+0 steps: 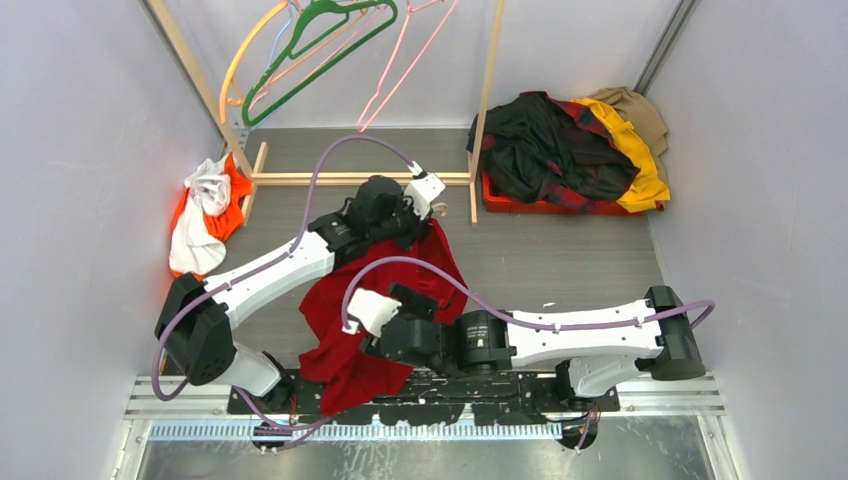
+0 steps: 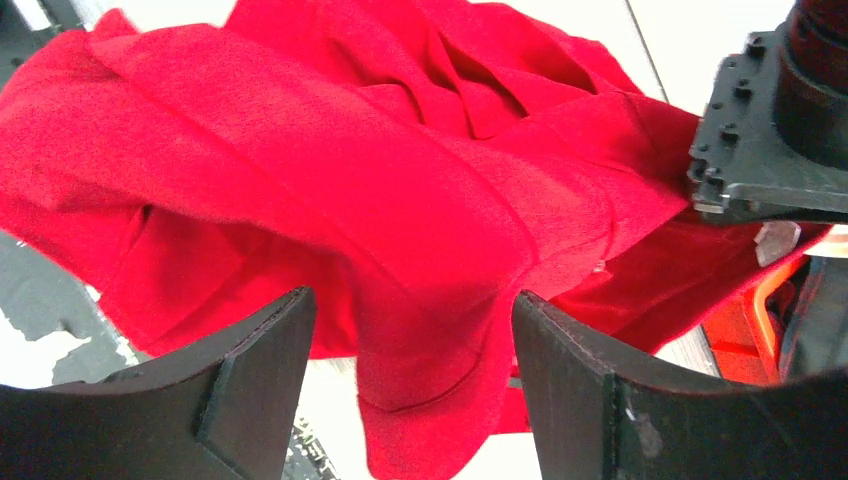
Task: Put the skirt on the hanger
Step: Hang the skirt on the hanger.
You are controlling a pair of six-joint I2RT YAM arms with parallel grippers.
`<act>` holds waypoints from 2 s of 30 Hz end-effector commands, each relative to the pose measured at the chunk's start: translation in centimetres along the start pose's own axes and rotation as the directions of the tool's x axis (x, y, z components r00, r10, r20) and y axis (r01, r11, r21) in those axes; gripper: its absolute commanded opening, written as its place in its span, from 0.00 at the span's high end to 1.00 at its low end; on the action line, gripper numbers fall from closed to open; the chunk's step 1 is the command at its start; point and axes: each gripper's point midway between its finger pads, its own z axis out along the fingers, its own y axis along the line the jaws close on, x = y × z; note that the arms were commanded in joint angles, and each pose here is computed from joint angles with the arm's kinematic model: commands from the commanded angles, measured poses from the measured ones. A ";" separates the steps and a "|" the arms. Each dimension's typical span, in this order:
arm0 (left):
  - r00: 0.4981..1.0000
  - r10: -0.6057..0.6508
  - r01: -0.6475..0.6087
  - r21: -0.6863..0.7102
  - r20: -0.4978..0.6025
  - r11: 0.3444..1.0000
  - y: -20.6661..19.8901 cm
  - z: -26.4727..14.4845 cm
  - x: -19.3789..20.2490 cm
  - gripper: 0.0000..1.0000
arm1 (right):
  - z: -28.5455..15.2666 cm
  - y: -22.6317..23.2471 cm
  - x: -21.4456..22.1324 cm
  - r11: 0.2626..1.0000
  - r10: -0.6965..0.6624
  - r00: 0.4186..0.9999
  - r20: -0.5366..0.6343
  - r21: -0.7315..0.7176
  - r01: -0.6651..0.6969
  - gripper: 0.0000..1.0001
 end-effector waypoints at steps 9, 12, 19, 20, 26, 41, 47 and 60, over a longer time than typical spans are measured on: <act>0.996 -0.050 0.042 0.098 0.079 0.994 -1.7 -1.4 -3.3 1.00 | 2.1 -1.9 -0.4 0.996 0.084 0.996 0.013 0.024 -0.084 0.26; 0.996 -0.054 0.046 0.096 0.077 0.994 -1.6 -1.2 -3.5 1.00 | 2.1 -0.5 0.2 0.995 0.083 0.997 -0.007 -0.047 -0.083 0.25; 0.994 -0.062 0.052 0.119 0.086 0.992 -2.0 -1.1 -3.9 1.00 | 2.9 -0.5 1.2 0.997 0.078 0.996 -0.034 -0.016 -0.078 0.48; 0.994 -0.062 0.051 0.122 0.089 0.991 -2.0 -1.2 -4.0 1.00 | 3.0 -0.7 1.1 0.997 0.078 0.996 -0.034 -0.009 -0.078 0.57; 0.996 -0.055 0.048 0.100 0.074 0.994 -1.7 -0.9 -3.4 1.00 | 1.0 -1.5 -1.6 0.991 0.128 0.990 0.063 -0.053 -0.125 0.98; 0.994 0.010 0.001 -0.102 0.111 0.995 1.9 1.2 -1.5 1.00 | -6.7 -2.1 -8.6 0.918 0.271 0.932 0.241 -0.356 -0.175 0.99; 0.992 0.042 -0.031 -0.095 0.119 0.995 1.7 0.5 -0.8 1.00 | -9.6 -6.5 -8.4 0.888 0.409 0.857 0.314 -0.355 -0.293 0.99; 0.983 -0.035 0.009 0.144 0.182 0.989 -1.8 -5.9 -5.9 1.00 | -8.1 -11.5 -0.5 0.814 0.580 0.776 0.248 -0.153 -0.560 0.99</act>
